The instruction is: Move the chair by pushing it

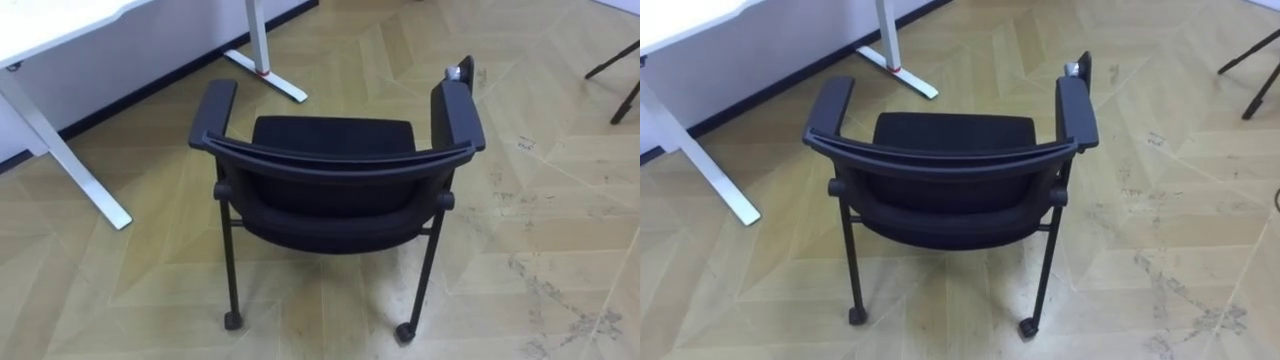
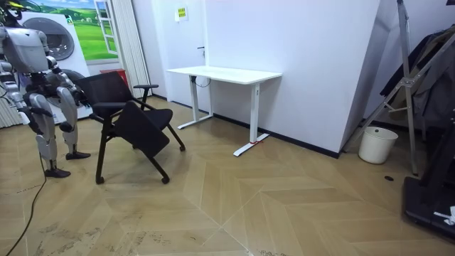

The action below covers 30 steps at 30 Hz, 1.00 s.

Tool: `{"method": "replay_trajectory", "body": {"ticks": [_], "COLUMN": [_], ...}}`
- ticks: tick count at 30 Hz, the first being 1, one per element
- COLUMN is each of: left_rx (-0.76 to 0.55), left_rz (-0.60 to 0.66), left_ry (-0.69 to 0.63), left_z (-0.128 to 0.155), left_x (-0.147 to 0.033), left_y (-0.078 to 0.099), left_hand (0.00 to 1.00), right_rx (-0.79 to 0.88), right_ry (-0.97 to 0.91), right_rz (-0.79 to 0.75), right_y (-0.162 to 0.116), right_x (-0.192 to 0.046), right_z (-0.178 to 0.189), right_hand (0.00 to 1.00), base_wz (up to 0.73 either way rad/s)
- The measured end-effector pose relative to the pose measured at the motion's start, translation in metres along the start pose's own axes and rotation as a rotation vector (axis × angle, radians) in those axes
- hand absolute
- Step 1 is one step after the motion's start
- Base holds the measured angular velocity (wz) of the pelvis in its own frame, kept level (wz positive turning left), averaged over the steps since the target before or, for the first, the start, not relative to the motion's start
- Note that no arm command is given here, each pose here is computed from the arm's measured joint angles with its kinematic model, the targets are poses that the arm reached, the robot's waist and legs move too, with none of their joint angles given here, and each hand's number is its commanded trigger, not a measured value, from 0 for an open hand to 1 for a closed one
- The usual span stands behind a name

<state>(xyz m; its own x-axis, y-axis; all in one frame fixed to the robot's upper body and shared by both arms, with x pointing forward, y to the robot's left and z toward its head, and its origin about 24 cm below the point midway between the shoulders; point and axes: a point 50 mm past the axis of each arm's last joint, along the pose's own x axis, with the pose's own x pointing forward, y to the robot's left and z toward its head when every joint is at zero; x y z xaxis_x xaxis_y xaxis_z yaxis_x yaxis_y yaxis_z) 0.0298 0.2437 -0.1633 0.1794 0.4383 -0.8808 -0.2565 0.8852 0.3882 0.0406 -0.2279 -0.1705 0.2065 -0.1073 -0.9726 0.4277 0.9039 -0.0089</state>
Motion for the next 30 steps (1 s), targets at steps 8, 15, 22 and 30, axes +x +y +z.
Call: {"method": "replay_trajectory", "body": {"ticks": [8,15,22,30], "left_rx": [-0.127,0.054,0.249,0.394], "left_rz": [0.221,0.417,0.6,0.671], "left_ry": [-0.052,-0.284,-0.658,-0.952], "left_z": [0.026,0.083,0.164,0.209], "left_x": [0.005,0.002,-0.028,-0.067], "left_y": [0.033,0.066,0.077,0.059], "left_hand": [0.0,0.0,0.0,0.0], "right_rx": [0.043,-0.023,-0.036,-0.036], "right_ry": [-0.039,-0.065,-0.081,-0.077], "right_rz": [-0.042,-0.115,-0.133,-0.112], "right_y": [-0.011,-0.025,-0.031,-0.031], "right_x": [-0.002,-0.004,-0.005,-0.005], "right_z": [0.008,0.016,0.019,0.018], "right_hand": [0.0,0.0,0.0,0.0], "base_wz": [0.0,0.0,-0.02,-0.03]}}
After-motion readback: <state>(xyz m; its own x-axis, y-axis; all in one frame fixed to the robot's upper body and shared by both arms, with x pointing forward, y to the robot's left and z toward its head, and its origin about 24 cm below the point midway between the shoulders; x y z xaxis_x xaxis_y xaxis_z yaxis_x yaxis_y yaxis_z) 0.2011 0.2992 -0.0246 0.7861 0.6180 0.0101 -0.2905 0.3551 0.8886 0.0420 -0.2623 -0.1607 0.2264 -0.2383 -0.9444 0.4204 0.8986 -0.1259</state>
